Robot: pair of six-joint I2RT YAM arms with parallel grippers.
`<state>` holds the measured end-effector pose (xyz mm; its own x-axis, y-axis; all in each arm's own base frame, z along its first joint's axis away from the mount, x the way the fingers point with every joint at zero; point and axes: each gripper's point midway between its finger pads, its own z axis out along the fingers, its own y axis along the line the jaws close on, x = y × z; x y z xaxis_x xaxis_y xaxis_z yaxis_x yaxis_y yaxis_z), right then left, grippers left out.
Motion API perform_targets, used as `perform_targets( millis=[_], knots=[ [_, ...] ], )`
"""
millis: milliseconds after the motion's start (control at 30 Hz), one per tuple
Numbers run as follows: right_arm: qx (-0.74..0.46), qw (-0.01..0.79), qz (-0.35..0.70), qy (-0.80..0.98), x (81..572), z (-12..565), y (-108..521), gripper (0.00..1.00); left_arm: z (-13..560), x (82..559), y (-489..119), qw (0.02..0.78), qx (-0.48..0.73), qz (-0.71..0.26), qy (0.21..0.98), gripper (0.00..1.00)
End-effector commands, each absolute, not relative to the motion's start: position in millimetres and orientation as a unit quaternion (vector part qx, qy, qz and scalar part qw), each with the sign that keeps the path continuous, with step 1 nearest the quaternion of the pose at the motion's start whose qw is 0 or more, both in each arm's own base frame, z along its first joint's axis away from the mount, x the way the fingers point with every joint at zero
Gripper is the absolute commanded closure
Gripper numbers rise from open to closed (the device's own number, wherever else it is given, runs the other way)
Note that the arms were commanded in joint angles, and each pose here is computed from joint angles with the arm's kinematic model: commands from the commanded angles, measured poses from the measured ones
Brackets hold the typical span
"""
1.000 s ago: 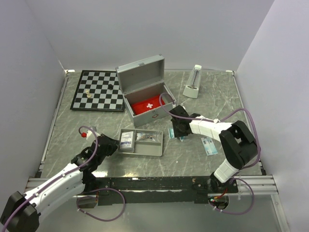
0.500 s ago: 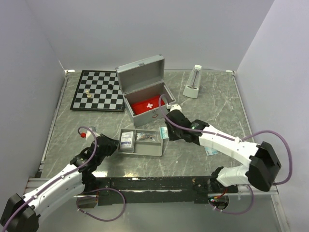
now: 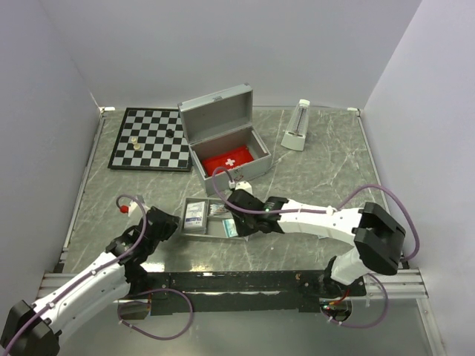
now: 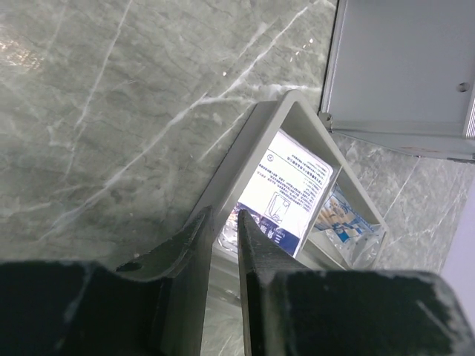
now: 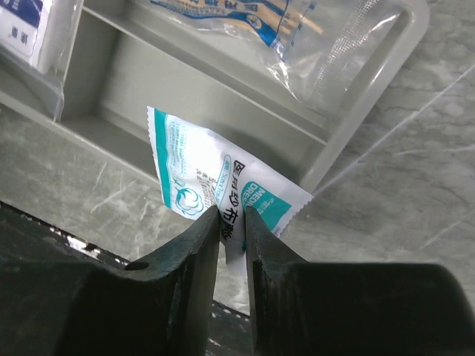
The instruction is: Organize the medicine kit
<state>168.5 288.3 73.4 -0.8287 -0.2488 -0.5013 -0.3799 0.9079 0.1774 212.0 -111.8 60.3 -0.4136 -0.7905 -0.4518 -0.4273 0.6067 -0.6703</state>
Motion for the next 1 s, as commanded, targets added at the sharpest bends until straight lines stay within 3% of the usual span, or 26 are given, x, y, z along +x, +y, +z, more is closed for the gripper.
perform_targets(
  millis=[0,267,500,633,700,800,967],
  knots=[
    [-0.140,0.263,0.176,0.938,181,93,319,0.73,74,216,-106,0.400,-0.399,-0.236,0.791,0.75],
    [-0.158,0.245,0.166,0.942,186,79,336,0.72,70,215,-106,0.395,-0.402,-0.233,0.793,0.75],
    [-0.153,0.249,0.153,0.944,186,83,329,0.40,67,214,-106,0.393,-0.400,-0.230,0.795,0.75],
    [-0.156,0.268,0.155,0.938,184,99,326,0.37,66,214,-108,0.391,-0.399,-0.233,0.796,0.75],
    [-0.168,0.272,0.172,0.932,181,101,329,0.47,67,215,-108,0.392,-0.397,-0.234,0.796,0.76],
    [-0.189,0.257,0.186,0.929,177,96,339,0.72,69,215,-112,0.391,-0.391,-0.240,0.798,0.76],
    [-0.216,0.219,0.184,0.934,168,73,347,0.82,83,217,-124,0.393,-0.354,-0.263,0.807,0.78]
  ],
)
